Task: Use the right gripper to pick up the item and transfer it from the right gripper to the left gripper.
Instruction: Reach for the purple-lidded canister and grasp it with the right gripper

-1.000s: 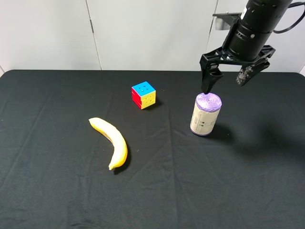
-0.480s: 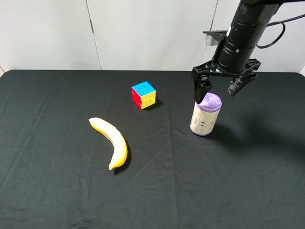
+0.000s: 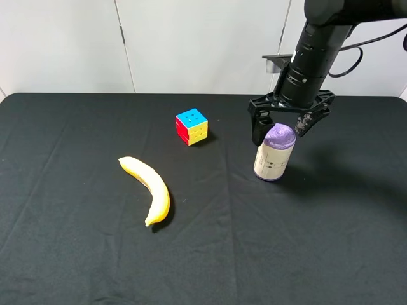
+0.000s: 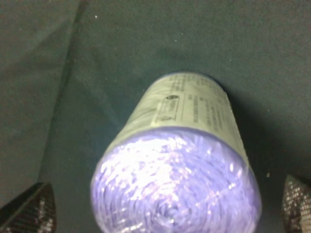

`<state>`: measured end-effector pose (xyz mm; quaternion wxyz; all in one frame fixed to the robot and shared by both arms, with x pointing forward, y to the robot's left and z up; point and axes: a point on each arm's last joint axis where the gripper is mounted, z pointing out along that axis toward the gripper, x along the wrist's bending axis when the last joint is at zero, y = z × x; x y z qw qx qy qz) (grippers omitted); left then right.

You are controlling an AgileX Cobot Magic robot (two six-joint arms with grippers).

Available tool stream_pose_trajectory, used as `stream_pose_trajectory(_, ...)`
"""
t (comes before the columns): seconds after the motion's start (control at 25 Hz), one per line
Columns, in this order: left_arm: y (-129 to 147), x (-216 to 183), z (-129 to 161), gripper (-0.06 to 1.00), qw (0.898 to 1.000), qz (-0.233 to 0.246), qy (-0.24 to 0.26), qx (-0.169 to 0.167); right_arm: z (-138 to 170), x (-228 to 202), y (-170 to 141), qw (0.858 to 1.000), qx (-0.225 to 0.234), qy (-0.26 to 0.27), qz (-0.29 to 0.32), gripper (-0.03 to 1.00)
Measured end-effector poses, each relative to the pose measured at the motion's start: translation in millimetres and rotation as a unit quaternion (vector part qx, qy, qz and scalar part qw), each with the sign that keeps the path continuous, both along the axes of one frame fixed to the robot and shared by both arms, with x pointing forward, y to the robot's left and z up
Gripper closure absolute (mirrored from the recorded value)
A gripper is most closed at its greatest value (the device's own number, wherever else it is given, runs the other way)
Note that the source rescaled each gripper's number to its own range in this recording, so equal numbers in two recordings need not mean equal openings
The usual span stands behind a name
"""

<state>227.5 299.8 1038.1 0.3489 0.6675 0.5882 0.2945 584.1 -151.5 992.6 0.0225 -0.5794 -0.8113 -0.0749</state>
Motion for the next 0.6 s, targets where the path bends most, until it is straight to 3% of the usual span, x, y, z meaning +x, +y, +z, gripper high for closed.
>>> stream_pose_trajectory(0.6,0.0,0.0,0.0,-0.01,1.0,0.0,0.0,0.0,-21.6,7.1,2.5,1.0,-0.006,0.012,0.0,-0.03)
